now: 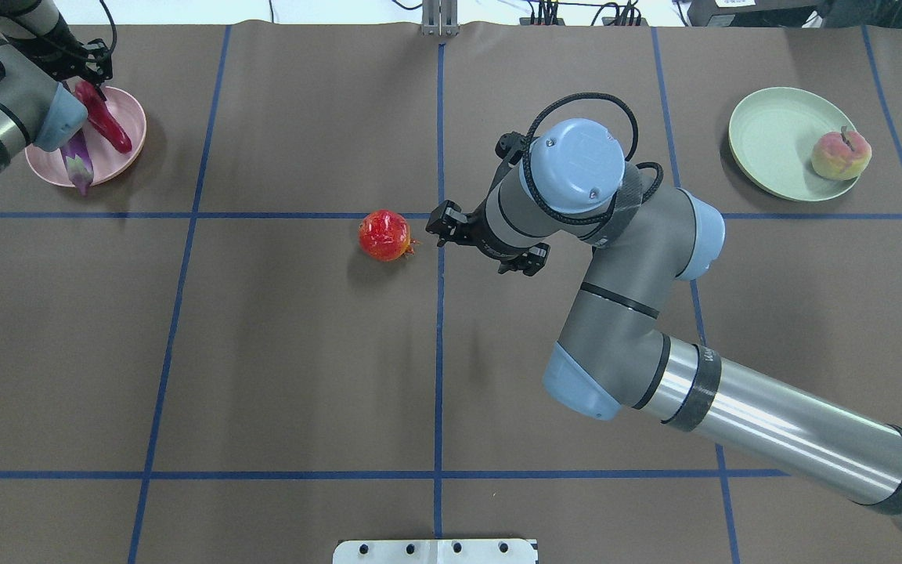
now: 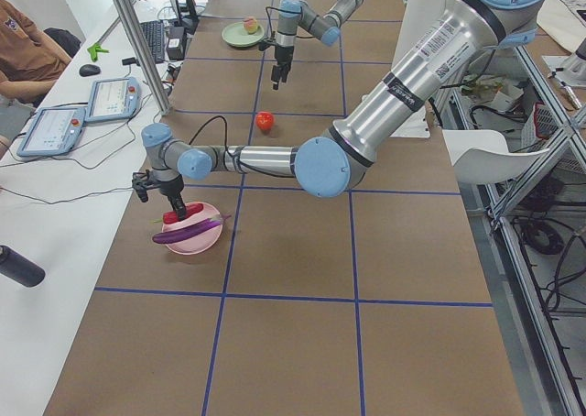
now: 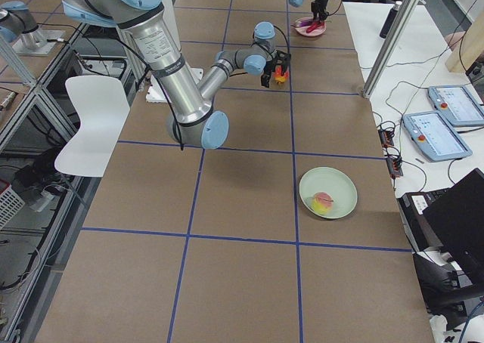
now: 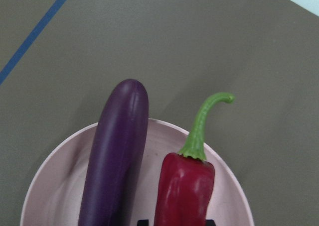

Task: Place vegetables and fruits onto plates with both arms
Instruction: 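Lower the pepper onto the pink plate while the right gripper reaches for the pomegranate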

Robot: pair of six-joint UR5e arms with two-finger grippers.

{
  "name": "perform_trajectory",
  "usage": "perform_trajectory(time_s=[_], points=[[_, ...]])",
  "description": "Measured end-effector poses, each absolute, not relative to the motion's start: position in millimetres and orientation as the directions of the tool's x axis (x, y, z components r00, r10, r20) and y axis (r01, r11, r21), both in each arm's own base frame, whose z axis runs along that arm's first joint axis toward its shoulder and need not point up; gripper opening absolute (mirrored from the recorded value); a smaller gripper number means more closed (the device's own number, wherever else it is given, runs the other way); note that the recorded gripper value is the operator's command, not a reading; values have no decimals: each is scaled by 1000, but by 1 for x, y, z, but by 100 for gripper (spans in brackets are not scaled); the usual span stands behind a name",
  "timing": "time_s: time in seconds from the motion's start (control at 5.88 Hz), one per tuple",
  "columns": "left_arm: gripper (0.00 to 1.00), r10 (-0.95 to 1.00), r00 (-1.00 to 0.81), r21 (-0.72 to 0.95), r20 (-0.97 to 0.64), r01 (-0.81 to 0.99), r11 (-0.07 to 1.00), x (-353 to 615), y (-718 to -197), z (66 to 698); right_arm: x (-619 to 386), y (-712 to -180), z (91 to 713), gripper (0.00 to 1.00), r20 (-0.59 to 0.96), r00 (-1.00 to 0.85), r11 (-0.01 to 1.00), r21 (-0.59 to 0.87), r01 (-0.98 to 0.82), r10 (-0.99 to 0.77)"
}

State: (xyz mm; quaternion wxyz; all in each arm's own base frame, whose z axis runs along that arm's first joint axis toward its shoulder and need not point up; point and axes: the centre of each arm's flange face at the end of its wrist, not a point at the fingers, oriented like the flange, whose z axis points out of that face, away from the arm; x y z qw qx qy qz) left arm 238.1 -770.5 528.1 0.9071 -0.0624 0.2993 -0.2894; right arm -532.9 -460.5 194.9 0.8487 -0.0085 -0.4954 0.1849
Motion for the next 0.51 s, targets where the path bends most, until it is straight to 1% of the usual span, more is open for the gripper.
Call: perform_trajectory(time_s=[0.17,0.51], points=[[100,-547,652,-281,-525,474,835,237,-768,521,-546,-452,183,100,839,428,925,-208,-317,335],[100,-535,610,-298,-585,451,841,235,-755,494,-580,-460,161,100,812,401,881,-267,-390,424]])
